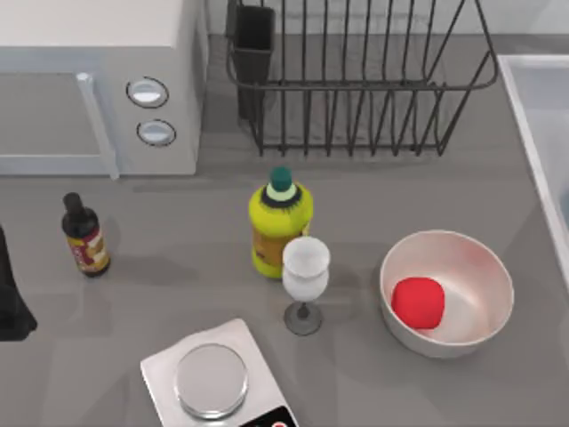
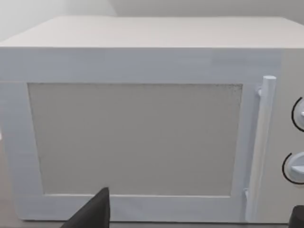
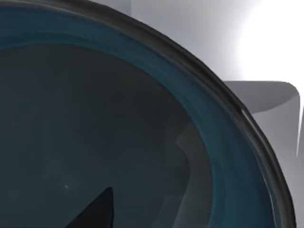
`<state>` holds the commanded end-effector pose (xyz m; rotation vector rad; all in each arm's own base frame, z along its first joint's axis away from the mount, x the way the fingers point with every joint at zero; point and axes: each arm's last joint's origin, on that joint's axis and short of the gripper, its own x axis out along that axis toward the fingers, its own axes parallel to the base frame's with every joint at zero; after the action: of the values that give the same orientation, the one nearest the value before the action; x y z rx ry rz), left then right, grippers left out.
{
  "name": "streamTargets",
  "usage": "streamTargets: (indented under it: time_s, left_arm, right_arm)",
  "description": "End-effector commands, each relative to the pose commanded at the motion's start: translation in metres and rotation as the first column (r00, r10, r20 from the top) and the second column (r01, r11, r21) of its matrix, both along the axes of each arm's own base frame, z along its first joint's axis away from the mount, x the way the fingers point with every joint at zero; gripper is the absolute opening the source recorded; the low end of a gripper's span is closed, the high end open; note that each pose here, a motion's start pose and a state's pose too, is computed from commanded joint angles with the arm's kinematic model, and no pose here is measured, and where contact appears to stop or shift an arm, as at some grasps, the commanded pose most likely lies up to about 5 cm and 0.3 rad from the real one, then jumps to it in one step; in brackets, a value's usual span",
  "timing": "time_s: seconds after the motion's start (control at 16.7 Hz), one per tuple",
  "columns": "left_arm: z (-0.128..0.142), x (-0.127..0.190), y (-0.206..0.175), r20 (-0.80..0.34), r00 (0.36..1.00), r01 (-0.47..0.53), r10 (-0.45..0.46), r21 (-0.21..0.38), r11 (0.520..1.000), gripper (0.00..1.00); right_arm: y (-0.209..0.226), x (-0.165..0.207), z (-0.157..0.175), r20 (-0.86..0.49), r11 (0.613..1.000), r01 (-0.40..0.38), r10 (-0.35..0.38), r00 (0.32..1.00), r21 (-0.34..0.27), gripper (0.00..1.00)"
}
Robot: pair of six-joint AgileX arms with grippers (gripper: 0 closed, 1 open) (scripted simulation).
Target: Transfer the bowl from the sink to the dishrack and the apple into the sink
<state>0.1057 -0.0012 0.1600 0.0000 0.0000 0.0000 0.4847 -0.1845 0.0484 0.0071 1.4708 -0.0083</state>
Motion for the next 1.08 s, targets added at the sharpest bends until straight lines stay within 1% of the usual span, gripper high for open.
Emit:
streamTargets:
  time_s: [0.78,0.84,1.08]
  left_arm:
    - [0.0000,0.0000,0.0000,0.000,1.000,0.000,0.000,0.000,1.000,1.00]
    - [0.0000,0.0000,0.0000,0.000,1.000,0.000,0.000,0.000,1.000,1.00]
    - [0.0000,0.0000,0.0000,0.000,1.000,0.000,0.000,0.000,1.000,1.00]
  right_arm:
    - [0.0000,0.0000,0.0000,0.000,1.000,0.000,0.000,1.000,0.000,0.02]
    - [0.0000,0.0000,0.0000,0.000,1.000,0.000,0.000,1.000,0.000,0.00]
    - [0.0000,0.0000,0.0000,0.000,1.000,0.000,0.000,1.000,0.000,0.00]
